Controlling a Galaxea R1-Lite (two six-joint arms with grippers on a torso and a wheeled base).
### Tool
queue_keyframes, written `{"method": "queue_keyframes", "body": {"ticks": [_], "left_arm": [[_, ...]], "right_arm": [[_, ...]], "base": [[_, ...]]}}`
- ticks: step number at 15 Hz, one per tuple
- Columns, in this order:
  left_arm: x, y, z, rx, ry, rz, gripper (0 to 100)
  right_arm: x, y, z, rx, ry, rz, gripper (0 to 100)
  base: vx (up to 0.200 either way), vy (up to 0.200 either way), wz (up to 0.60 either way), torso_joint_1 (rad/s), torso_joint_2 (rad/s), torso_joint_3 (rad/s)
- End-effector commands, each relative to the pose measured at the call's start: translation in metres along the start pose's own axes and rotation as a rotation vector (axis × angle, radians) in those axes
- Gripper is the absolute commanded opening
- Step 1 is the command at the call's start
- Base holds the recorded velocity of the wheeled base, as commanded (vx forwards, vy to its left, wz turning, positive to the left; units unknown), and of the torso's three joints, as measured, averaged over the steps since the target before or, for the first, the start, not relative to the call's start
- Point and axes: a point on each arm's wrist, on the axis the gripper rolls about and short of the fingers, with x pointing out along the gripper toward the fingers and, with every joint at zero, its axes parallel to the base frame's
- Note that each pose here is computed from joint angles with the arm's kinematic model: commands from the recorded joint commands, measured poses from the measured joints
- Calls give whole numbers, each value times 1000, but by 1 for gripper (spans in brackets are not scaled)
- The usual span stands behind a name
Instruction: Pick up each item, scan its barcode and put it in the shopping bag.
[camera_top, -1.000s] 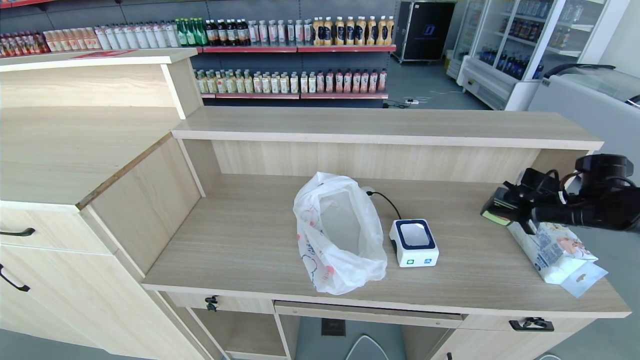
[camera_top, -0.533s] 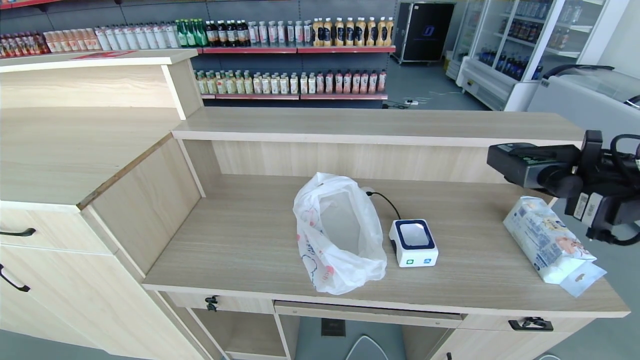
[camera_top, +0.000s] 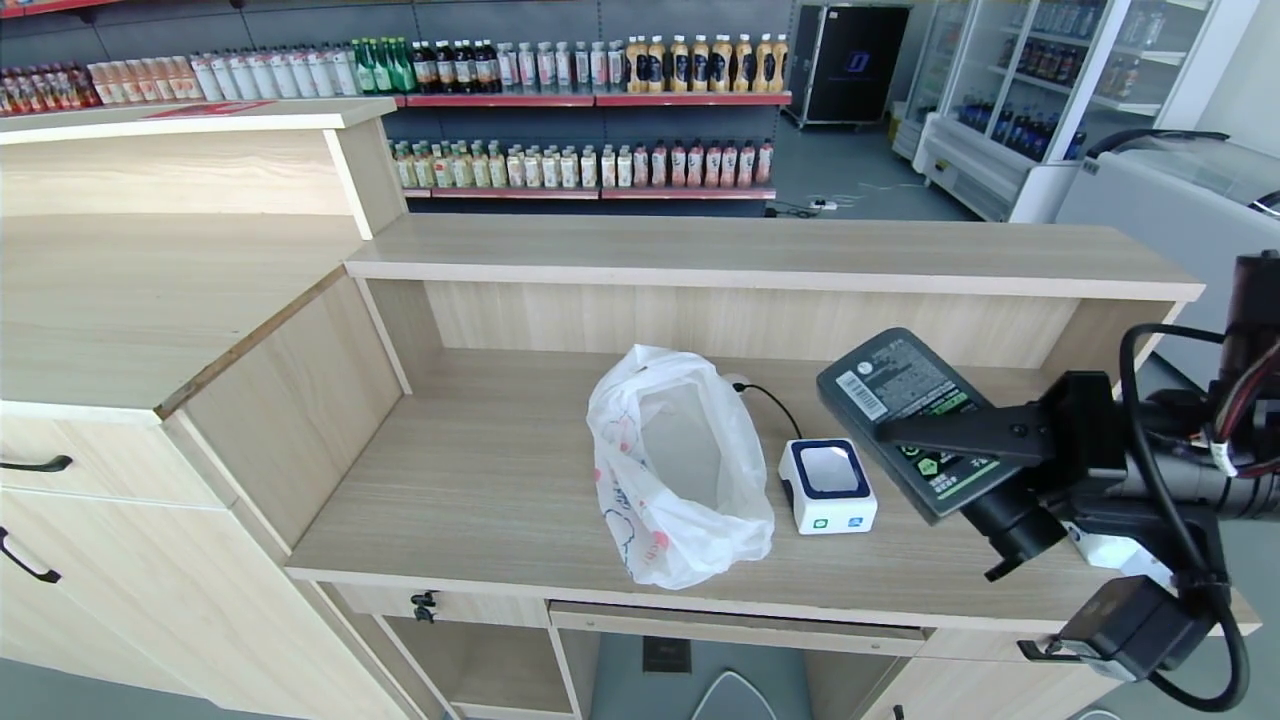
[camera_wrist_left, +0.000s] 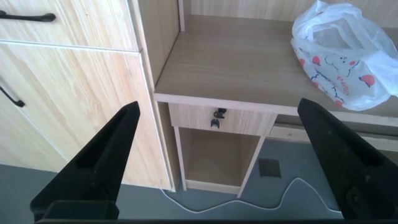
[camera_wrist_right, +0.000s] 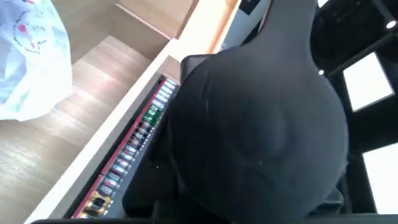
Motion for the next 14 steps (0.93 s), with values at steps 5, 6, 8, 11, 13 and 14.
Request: {"method": "queue_keyframes", "body": {"ticks": [5, 6, 8, 11, 13, 14], "left_arm": [[0, 0, 0, 0, 0, -1, 100], [0, 0, 0, 0, 0, 1, 100], [0, 0, 0, 0, 0, 1, 100], [0, 0, 0, 0, 0, 1, 100], [0, 0, 0, 0, 0, 1, 100], [0, 0, 0, 0, 0, 1, 100]], "right_arm": [[10, -20, 2, -228, 78, -148, 0], [18, -24, 5, -239, 57, -183, 0], [31, -32, 8, -292, 52, -258, 0], [45, -57, 26, -353, 11, -400, 0], [46, -60, 40, -348, 5, -408, 0], [46, -60, 47, -339, 19, -392, 0]], "base": [[0, 0, 0, 0, 0, 0], [0, 0, 0, 0, 0, 0], [0, 0, 0, 0, 0, 0], [0, 0, 0, 0, 0, 0], [0, 0, 0, 0, 0, 0], [0, 0, 0, 0, 0, 0]]}}
